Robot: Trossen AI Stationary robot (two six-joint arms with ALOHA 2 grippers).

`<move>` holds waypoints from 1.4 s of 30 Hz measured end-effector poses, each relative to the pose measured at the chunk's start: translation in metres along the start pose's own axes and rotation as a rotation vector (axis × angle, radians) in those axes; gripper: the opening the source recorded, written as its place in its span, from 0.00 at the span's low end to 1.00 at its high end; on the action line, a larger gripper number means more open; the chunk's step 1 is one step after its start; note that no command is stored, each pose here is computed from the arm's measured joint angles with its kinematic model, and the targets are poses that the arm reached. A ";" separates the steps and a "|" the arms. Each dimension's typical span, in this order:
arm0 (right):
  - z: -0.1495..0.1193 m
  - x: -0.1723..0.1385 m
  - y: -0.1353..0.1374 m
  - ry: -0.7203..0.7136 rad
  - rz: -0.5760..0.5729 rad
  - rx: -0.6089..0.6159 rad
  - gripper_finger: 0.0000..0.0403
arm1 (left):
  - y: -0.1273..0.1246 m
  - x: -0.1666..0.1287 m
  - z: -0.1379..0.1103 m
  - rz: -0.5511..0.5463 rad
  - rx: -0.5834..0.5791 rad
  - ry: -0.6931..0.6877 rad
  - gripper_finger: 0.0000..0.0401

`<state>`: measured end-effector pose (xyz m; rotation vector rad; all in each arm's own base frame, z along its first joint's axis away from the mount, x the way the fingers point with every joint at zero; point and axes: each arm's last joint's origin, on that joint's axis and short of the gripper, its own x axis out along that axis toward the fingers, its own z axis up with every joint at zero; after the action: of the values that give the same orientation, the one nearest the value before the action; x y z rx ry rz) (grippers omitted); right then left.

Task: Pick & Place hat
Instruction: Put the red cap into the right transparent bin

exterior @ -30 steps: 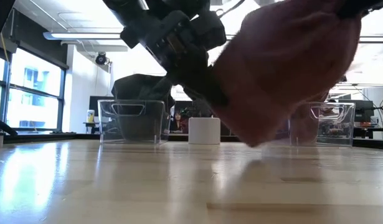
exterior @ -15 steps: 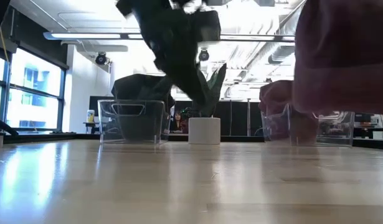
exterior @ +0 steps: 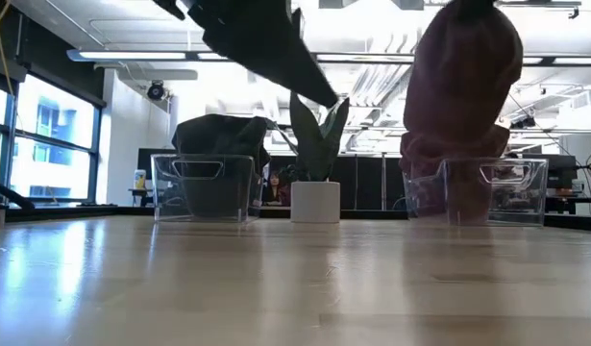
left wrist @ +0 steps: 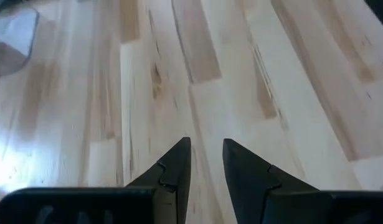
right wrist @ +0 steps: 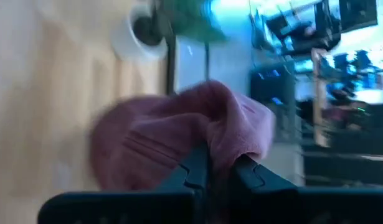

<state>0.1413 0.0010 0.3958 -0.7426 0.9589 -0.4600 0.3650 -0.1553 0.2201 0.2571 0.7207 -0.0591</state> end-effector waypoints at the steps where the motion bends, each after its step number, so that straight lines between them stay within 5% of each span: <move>1: -0.003 0.004 -0.002 0.039 -0.018 -0.039 0.04 | -0.004 0.000 -0.001 0.007 0.008 -0.014 0.22; 12: -0.029 0.060 0.007 0.285 0.085 -0.194 0.04 | -0.016 0.007 -0.012 0.034 0.043 0.014 0.22; 20: -0.041 0.096 0.025 0.300 0.160 -0.234 0.06 | -0.016 0.006 -0.010 0.030 0.037 -0.001 0.22; 29: -0.056 0.114 0.015 0.486 -0.040 -0.315 0.04 | -0.016 0.006 -0.010 0.030 0.037 -0.001 0.22; 33: -0.053 0.112 0.005 0.460 -0.076 -0.254 0.05 | -0.016 0.006 -0.010 0.032 0.037 0.000 0.22; 42: -0.049 0.114 0.014 0.247 0.166 -0.120 0.04 | -0.016 0.006 -0.010 0.034 0.038 0.003 0.22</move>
<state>0.1581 -0.0814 0.3035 -0.7180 1.2779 -0.3551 0.3607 -0.1680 0.2055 0.3062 0.7180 -0.0401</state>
